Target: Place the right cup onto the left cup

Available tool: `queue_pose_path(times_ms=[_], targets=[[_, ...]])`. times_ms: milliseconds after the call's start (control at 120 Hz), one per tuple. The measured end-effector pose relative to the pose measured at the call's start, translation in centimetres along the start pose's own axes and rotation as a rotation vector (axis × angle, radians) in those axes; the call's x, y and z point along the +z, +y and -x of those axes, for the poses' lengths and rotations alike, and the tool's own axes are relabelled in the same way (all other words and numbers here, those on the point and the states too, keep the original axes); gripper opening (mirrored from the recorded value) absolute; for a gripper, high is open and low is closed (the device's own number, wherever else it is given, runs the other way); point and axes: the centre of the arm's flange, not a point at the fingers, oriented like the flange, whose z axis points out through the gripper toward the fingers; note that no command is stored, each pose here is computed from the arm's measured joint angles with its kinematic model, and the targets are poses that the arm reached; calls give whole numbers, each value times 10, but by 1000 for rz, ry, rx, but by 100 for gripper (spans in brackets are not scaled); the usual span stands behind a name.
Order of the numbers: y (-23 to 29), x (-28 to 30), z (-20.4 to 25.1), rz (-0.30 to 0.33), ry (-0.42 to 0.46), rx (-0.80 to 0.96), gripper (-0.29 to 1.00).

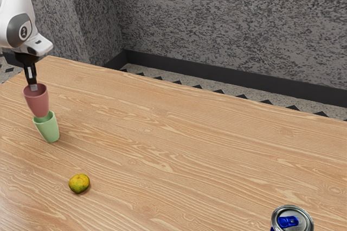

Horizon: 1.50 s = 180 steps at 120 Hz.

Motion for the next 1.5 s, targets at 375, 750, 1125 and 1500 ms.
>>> queue_pose_path(times_ms=[375, 750, 1125, 1500], targets=[[-25, 13, -17, -19, -20, 95, -8], [-26, 31, -20, 2, -21, 150, -8], [-22, 57, -21, 29, -27, 179, -8], [9, -36, -54, -44, 51, 220, 55]])
